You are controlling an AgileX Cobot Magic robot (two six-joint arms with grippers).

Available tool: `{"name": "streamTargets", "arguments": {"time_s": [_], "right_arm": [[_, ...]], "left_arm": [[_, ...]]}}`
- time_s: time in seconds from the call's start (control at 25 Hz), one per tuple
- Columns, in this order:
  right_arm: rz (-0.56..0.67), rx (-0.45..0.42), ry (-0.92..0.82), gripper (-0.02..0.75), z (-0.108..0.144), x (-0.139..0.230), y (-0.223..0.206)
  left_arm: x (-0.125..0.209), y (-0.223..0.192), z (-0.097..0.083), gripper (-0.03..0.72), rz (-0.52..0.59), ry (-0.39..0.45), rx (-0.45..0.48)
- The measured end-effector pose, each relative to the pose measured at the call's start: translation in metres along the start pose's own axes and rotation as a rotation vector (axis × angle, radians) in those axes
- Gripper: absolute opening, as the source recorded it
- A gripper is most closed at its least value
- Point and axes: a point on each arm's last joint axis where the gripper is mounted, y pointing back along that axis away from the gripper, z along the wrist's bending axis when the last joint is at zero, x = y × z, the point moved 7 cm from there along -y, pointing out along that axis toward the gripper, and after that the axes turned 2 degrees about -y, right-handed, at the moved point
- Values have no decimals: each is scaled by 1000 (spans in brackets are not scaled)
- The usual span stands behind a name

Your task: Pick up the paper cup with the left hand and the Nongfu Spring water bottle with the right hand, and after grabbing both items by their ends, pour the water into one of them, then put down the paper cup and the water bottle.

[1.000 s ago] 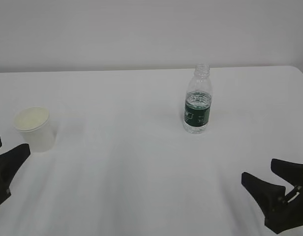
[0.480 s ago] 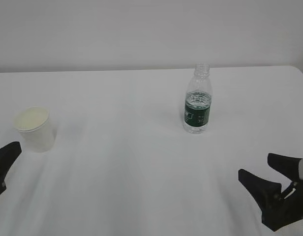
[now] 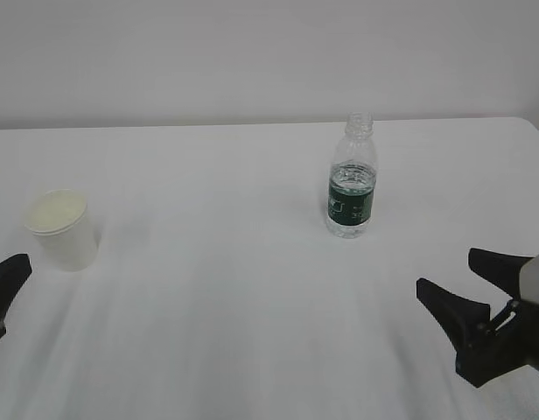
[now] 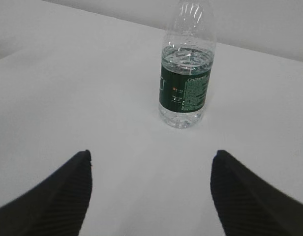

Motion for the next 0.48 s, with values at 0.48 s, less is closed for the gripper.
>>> {"name": "streamTargets", "arguments": {"time_s": [0.48], "right_arm": [[-2, 0, 2, 574, 0, -1, 0]], "left_arm": [[12, -4, 3, 558, 43, 0, -16]]}}
